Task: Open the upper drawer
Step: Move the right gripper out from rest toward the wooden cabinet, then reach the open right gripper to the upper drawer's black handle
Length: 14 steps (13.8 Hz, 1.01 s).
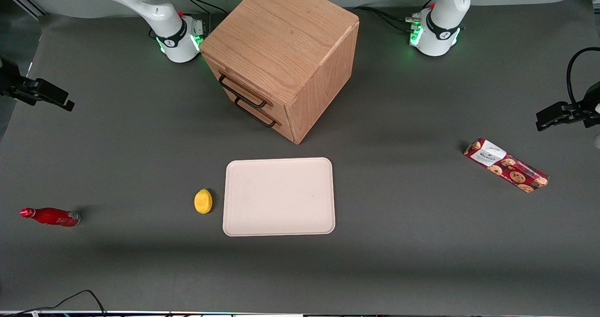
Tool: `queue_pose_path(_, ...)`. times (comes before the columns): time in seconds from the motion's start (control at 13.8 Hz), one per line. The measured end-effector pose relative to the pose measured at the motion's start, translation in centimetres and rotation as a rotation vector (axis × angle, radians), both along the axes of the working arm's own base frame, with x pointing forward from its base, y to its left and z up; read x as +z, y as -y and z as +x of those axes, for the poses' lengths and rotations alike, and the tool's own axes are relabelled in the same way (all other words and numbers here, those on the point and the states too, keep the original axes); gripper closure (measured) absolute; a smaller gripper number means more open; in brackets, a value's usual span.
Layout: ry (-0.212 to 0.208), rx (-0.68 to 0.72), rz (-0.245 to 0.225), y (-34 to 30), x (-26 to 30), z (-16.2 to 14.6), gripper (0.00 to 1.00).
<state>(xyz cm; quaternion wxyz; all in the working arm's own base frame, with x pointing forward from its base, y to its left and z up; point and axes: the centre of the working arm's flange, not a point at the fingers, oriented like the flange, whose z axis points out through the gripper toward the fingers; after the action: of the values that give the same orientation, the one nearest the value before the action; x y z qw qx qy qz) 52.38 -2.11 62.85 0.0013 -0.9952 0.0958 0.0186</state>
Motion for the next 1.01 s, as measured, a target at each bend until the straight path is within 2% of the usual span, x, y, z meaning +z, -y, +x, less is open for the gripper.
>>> queue_pose_path(0.29, -0.042, 0.149, -0.007, -7.0, -3.2, 1.7, 0.0)
queue_pose_path(0.58, -0.044, 0.475, 0.012, -11.9, -5.2, 2.5, 0.0)
queue_pose_path(0.65, -0.047, 0.556, 0.035, -12.7, -5.5, 2.5, 0.0)
queue_pose_path(0.8, -0.047, 0.645, 0.131, -14.2, -6.1, 2.5, 0.0)
queue_pose_path(1.01, -0.048, 0.806, 0.184, -16.2, -6.9, 2.4, 0.0)
